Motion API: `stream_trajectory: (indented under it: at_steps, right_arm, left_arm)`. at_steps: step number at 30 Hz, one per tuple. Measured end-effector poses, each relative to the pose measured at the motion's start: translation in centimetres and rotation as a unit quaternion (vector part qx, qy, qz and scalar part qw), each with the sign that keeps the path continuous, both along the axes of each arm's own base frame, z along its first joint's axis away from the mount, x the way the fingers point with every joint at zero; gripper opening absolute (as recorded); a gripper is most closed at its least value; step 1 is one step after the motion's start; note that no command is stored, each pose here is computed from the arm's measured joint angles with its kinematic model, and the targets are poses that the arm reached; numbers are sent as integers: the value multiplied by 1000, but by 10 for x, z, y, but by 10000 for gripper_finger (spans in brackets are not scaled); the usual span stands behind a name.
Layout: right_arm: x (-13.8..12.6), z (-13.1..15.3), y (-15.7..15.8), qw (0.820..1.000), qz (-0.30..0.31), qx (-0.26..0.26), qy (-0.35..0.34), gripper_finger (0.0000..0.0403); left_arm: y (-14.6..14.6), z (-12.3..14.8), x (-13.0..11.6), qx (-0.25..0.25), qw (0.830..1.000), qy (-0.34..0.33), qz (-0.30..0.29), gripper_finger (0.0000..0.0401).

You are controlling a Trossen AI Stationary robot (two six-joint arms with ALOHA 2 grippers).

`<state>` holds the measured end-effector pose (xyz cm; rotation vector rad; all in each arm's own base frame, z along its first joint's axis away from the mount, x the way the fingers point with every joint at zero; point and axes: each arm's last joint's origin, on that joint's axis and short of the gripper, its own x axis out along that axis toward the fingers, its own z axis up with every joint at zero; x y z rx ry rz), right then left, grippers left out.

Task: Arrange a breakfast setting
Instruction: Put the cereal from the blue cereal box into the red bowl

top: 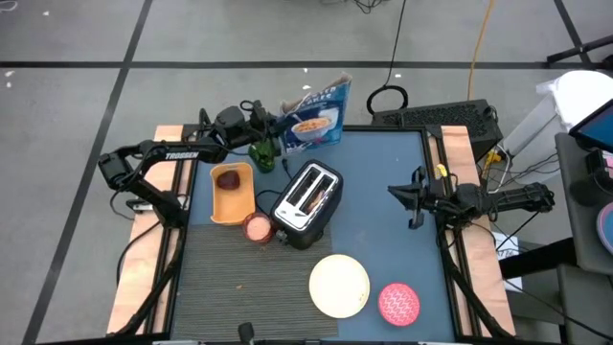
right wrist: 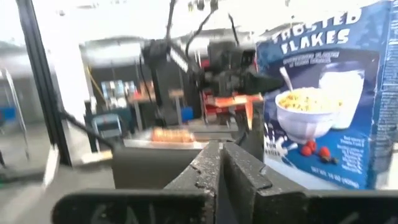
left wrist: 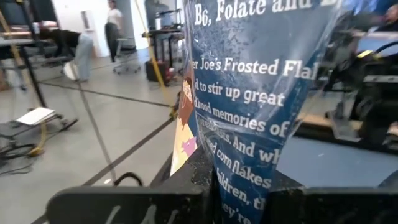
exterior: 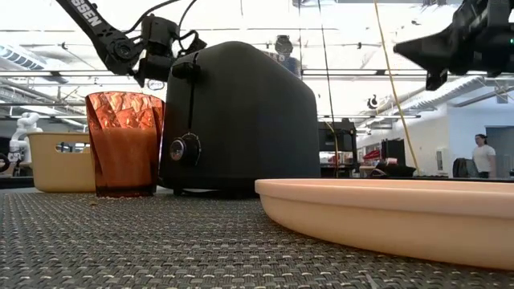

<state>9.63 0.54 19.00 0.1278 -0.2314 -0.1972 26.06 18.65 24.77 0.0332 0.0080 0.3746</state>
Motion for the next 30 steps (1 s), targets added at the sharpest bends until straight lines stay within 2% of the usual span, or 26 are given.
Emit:
stream_trajectory:
  at_steps: [4,10,18,24,30]
  right_arm:
    - [-2,7,0,999,0,7,-40,61]
    - [-4,13,-1,997,-1,13,-71,158]
    - [-8,22,-2,992,-11,25,-120,274]
    - [-12,28,-5,985,-48,44,-158,311]
    - [-10,28,-4,988,-59,14,-141,314]
  left_arm:
    - [0,16,7,5,999,-23,-27,23]
    - [-6,47,20,21,995,-62,-70,23]
    - [-19,79,37,12,989,-64,-135,23]
    - [-34,93,49,-4,982,-45,-182,23]
    - [-53,102,59,-13,975,-42,-219,23]
